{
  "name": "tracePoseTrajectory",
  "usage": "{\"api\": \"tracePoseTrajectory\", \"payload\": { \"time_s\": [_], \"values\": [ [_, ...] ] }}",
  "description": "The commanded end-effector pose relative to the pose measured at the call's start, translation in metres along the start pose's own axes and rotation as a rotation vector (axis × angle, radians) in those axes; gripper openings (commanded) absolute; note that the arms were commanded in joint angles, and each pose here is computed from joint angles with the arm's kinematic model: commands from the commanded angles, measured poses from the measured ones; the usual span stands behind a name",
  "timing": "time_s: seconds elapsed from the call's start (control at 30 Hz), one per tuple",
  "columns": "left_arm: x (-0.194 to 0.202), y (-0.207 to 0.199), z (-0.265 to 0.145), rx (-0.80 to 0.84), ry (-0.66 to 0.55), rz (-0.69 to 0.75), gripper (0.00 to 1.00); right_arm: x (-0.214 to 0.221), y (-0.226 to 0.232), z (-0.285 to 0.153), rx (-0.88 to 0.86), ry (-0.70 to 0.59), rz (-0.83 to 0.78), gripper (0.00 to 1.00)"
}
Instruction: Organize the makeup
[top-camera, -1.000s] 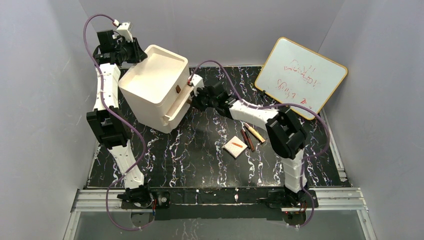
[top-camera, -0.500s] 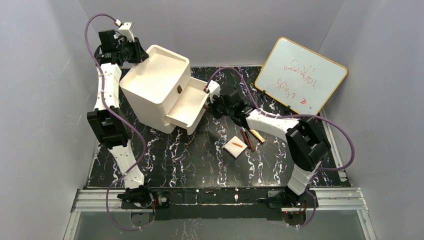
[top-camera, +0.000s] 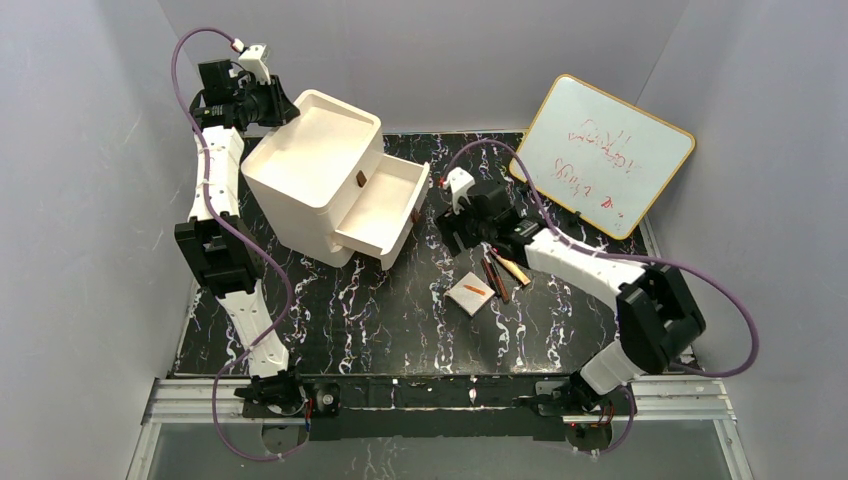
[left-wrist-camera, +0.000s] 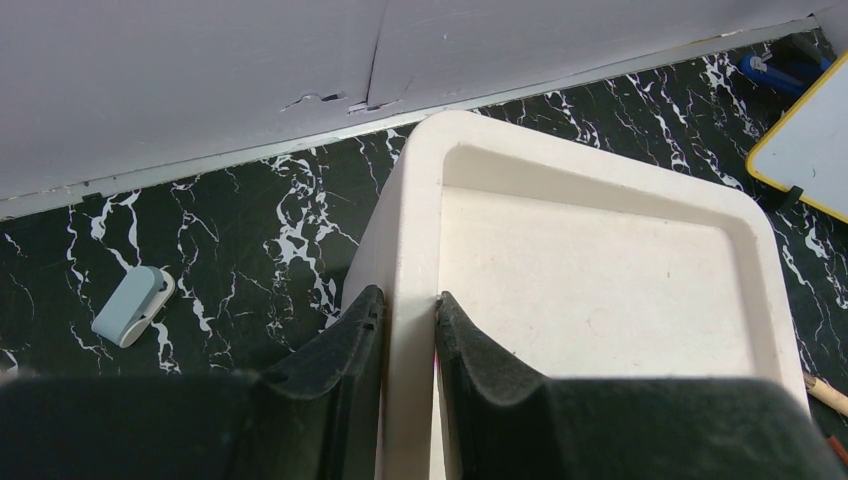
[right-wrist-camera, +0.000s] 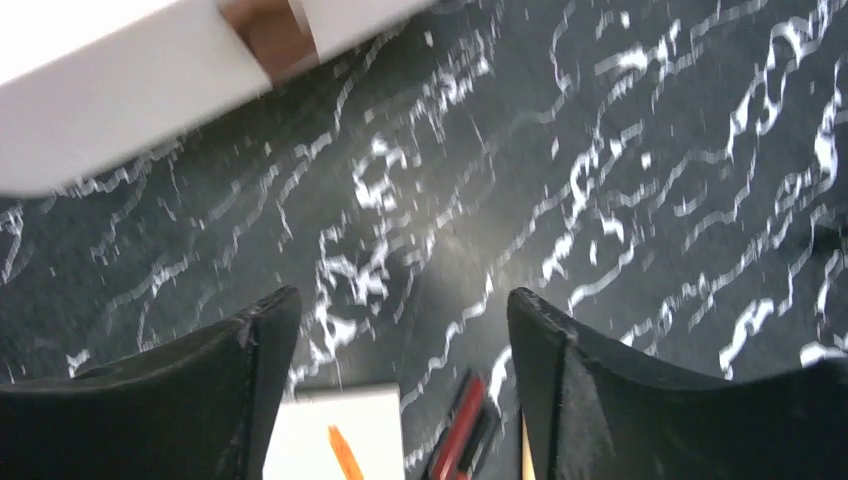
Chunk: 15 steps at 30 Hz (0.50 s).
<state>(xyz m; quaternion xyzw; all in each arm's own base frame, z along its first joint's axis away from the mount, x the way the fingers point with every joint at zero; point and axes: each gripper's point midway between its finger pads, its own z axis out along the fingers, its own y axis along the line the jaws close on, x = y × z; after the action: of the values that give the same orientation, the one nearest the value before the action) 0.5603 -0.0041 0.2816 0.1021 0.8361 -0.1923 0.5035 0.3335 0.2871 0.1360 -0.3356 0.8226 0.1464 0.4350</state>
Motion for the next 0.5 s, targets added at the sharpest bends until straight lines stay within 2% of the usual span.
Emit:
{"api": "tracePoseTrajectory", "payload": {
  "time_s": [0.0,0.2,0.47],
  "values": [
    [0.053,-0.023,0.005,0.070,0.178,-0.108,0.00,0.039,-0.003,-0.036,0.022,0.119,0.055,0.88],
    [0.056,-0.027,0.007,0.084,0.185,-0.110,0.00,0.077,0.014,-0.058,-0.047,0.222,0.114,0.98],
    [0.053,-0.030,0.004,0.084,0.180,-0.104,0.00,0.105,0.033,-0.052,-0.140,0.344,0.148,0.98]
  ]
}}
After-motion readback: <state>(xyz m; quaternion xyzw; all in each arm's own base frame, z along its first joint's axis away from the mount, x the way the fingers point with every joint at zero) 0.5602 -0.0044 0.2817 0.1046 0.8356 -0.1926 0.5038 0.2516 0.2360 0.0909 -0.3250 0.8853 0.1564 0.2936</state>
